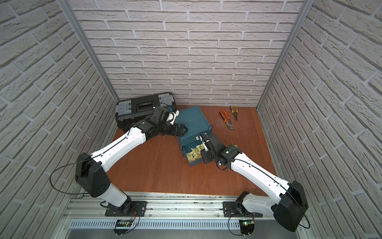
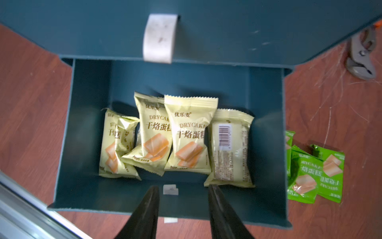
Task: Take the cookies out of the drawer
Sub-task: Open the drawer in the storage box.
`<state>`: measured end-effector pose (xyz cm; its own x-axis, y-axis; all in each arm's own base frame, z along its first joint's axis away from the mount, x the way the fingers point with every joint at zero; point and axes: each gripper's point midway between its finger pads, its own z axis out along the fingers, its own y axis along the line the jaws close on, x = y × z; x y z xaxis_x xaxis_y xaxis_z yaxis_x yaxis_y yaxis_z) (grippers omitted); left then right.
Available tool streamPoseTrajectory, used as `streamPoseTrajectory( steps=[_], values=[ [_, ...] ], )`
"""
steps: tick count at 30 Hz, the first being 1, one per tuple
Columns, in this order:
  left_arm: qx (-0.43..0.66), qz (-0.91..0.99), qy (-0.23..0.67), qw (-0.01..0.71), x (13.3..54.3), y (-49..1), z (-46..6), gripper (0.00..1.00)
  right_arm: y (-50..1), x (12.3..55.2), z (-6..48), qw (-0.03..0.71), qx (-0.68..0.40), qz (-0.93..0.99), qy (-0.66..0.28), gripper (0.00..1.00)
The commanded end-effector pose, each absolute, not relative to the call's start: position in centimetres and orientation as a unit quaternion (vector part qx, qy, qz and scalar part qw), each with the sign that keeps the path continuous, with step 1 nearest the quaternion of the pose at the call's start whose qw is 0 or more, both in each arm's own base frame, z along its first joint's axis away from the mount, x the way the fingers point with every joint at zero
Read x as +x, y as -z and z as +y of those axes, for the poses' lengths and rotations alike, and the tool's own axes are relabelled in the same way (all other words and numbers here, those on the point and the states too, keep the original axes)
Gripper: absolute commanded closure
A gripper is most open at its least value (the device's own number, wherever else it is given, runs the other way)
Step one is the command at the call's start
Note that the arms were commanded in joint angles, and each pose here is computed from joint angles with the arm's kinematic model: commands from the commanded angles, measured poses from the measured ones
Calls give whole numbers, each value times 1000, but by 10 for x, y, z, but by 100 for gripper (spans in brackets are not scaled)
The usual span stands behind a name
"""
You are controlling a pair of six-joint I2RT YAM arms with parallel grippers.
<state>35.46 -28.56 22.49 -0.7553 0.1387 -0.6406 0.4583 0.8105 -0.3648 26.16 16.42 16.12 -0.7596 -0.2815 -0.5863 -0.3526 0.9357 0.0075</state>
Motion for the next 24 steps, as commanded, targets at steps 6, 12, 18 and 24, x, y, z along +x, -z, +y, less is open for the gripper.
streamPoseTrajectory(
  steps=[6,12,18,24],
  values=[
    [174,907,242,297,355,-208,-283,2,-197,231,161,398,-48,886,-233,42],
    [176,908,242,295,355,-206,-284,1,-163,211,188,331,-63,886,-317,41],
    [177,906,245,297,354,-208,-287,1,-146,213,168,321,-12,887,-332,41],
    [178,906,244,296,355,-207,-289,2,-129,215,163,305,12,881,-361,42]
  ],
)
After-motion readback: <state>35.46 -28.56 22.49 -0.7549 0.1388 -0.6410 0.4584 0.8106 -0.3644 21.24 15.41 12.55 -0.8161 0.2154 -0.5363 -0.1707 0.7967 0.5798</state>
